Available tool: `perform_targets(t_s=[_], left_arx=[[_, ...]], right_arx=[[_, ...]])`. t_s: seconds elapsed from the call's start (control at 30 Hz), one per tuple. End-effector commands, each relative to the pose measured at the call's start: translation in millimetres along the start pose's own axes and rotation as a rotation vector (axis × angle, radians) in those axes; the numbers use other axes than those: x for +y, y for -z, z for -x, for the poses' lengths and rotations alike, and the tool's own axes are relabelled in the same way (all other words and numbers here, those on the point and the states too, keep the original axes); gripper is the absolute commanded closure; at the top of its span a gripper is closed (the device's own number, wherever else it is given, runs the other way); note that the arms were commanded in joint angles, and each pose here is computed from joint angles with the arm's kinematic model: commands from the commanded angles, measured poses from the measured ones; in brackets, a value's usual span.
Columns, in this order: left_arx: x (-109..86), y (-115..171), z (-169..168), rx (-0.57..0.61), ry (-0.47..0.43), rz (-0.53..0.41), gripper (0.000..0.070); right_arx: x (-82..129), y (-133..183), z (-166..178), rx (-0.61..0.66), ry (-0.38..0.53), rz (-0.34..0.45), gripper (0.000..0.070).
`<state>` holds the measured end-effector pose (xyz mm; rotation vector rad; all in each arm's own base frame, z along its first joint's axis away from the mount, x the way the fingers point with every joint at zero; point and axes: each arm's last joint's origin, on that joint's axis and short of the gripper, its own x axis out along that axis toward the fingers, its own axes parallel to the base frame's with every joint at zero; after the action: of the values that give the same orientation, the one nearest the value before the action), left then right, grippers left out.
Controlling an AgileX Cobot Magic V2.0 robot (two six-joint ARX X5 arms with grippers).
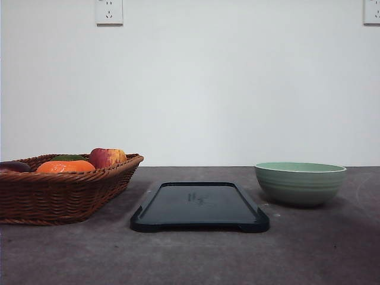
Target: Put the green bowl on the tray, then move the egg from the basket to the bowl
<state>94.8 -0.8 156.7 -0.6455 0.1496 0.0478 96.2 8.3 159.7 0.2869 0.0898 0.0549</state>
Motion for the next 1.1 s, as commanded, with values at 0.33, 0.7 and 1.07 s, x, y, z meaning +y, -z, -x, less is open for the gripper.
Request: perform_targets(t_s=[0.33, 0.7, 1.07], left_arx=[[-13.2, -18.3, 2.0, -0.245, 0.137, -0.162, 0.0700], [-35.9, -51.0, 16.6, -0.401, 0.152, -0.229, 0.0700], [-64.2, -87.5, 12.3, -0.249, 0.075, -0.264, 0.0700]], right_arx=[[7.5, -25.0, 3.5, -0.265, -0.092, -0.088, 0.0693], [18.4, -62.3, 15.3, -0.362, -0.104, 0.012, 0.0693], [28.5, -90.0, 4.2, -0.236, -0.116, 0.056, 0.0693]])
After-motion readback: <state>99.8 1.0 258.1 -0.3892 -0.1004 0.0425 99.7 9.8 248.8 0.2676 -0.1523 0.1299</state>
